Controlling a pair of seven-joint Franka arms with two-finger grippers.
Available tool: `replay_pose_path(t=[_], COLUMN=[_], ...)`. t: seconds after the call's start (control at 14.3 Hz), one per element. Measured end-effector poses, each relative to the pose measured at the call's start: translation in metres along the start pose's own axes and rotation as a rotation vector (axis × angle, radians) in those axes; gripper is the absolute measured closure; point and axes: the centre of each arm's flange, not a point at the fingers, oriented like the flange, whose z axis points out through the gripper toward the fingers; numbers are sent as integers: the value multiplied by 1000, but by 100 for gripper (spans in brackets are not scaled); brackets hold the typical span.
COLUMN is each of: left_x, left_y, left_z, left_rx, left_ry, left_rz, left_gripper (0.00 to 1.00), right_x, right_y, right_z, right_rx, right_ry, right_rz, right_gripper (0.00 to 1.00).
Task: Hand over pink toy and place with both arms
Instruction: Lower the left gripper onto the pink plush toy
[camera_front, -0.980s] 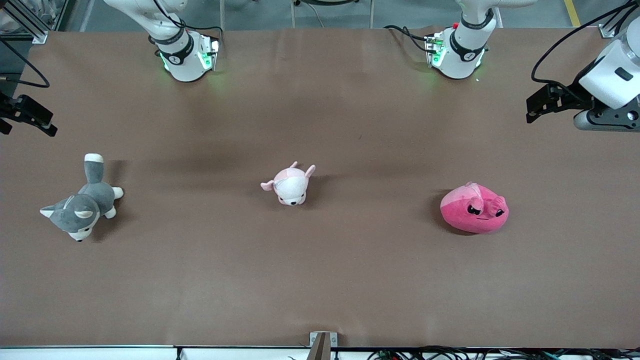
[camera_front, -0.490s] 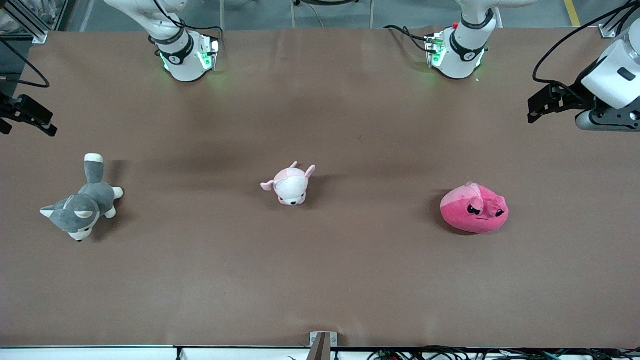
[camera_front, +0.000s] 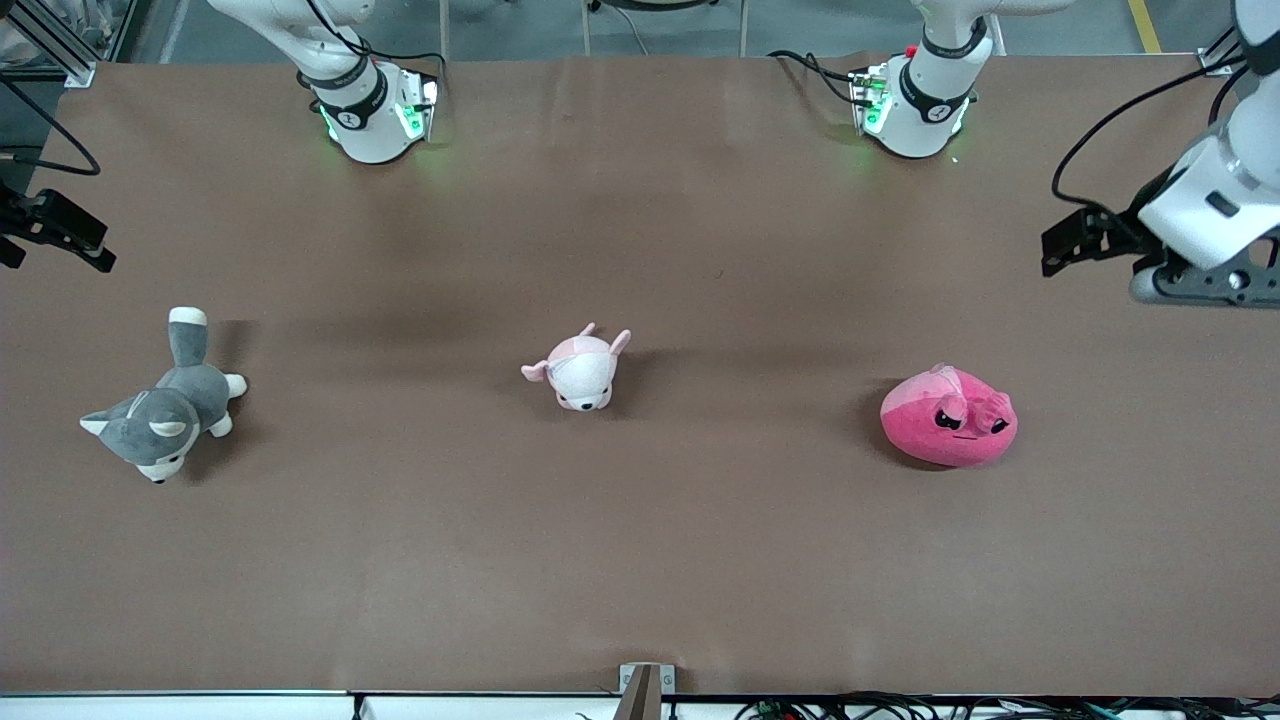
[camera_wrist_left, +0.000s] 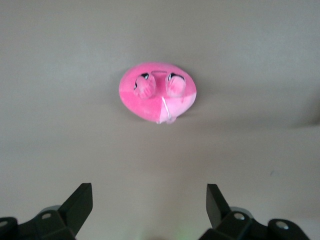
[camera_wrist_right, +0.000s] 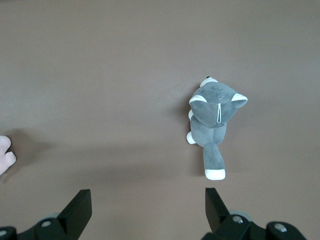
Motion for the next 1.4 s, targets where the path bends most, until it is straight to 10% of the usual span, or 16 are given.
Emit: replay_pose_path(t=[1.05, 1.4], left_x=[76, 78], left_y=[-42, -33], left_z=[220, 238], left_rx=[-24, -28], left_ry=[63, 35], left_rz=[-170, -237], left_gripper=[3, 34], right_x=[-1, 1], right_y=[-1, -13], right_z=[1, -1], right_rx=[0, 2], right_ry=[-9, 9], right_rz=[-1, -22], right_gripper=[0, 0])
